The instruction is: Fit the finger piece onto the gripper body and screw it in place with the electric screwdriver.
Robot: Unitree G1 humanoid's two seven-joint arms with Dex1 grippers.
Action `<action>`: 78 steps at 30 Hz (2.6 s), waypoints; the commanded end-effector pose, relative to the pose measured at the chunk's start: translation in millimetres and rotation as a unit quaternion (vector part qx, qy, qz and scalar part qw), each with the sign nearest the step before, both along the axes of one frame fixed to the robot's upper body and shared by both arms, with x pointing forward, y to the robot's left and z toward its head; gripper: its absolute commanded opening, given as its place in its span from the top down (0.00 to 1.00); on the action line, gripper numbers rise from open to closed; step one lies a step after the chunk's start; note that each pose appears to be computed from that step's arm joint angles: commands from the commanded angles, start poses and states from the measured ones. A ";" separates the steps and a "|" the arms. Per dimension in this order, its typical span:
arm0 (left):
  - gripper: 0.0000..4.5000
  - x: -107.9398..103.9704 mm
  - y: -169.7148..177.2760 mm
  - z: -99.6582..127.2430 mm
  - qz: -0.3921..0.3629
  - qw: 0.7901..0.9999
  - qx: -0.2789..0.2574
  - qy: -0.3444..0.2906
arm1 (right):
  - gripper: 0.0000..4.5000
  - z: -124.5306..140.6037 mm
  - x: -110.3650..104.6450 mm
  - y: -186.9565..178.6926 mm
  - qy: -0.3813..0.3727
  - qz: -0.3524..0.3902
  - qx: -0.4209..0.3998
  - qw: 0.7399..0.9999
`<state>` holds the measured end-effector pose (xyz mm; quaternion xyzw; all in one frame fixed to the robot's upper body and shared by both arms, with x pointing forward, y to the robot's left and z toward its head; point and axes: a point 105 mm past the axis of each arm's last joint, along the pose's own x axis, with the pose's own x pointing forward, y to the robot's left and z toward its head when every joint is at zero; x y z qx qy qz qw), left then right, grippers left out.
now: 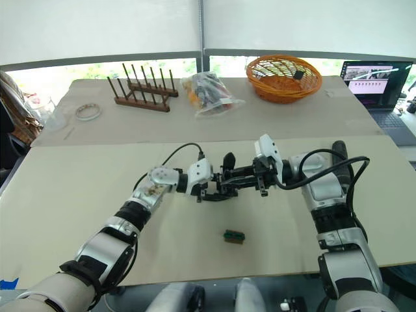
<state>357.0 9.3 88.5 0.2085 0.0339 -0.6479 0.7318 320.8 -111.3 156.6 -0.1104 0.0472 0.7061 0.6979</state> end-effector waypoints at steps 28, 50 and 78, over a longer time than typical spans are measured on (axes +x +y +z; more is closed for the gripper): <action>0.49 1.1 9.2 7.5 -0.002 1.000 0.008 -0.005 | 0.93 -76.2 -4.6 -3.9 0.122 -0.002 -0.108 0.987; 0.49 2.9 5.0 9.9 0.001 1.000 0.002 -0.003 | 0.47 -3.7 4.6 4.9 0.015 -0.016 0.009 1.000; 0.00 -23.7 78.6 31.2 -0.009 0.999 0.033 0.031 | 0.01 72.6 0.7 -179.3 0.035 -0.448 -0.192 0.872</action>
